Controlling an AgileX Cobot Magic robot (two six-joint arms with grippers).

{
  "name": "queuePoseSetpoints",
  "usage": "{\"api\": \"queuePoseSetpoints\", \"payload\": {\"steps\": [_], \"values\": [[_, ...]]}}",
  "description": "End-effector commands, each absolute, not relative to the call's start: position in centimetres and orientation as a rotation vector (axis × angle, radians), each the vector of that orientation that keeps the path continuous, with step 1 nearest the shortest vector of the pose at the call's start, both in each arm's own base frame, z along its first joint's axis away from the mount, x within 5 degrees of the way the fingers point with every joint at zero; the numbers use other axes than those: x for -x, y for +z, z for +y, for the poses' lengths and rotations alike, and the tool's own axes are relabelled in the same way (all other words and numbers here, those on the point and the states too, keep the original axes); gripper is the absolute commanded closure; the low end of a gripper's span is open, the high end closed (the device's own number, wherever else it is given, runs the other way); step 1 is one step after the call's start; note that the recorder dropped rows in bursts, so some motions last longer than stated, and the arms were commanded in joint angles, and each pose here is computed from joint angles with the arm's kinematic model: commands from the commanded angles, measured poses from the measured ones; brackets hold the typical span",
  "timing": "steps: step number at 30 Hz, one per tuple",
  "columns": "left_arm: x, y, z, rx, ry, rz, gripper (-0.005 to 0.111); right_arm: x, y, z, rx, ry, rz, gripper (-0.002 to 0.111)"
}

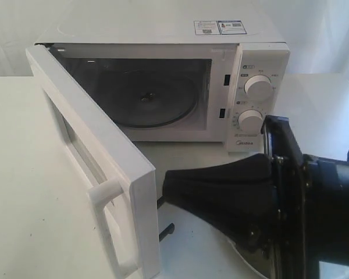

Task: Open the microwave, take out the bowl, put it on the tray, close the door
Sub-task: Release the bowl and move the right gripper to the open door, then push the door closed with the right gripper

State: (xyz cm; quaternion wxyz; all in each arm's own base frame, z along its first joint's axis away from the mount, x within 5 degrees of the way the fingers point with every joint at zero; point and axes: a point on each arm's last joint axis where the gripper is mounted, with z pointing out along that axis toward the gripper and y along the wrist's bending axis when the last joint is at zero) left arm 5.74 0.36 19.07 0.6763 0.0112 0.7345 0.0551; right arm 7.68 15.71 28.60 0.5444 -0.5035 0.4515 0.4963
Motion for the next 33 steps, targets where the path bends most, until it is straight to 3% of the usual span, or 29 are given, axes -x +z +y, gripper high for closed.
{"api": "queuePoseSetpoints", "payload": {"steps": [1, 14, 22, 28, 33], "values": [[-5.7, 19.2, 0.3, -0.023, 0.114, 1.643, 0.107, -7.0, 29.0, 15.6, 1.211, 1.261, 1.027, 0.108], [-5.7, 19.2, 0.3, -0.023, 0.114, 1.643, 0.107, -9.2, 28.9, 20.7, 1.298, 1.083, 1.271, 0.108], [-5.7, 19.2, 0.3, -0.023, 0.114, 1.643, 0.107, -9.2, 27.0, 23.5, 1.384, 1.008, 1.392, 0.108], [-5.7, 19.2, 0.3, -0.023, 0.114, 1.643, 0.107, -12.3, 25.0, 22.2, 1.285, 0.531, 1.702, 0.108], [-5.7, 19.2, 0.3, -0.023, 0.114, 1.643, 0.107, -16.2, 25.9, 19.2, 1.093, 0.028, 1.843, 0.108]]}}
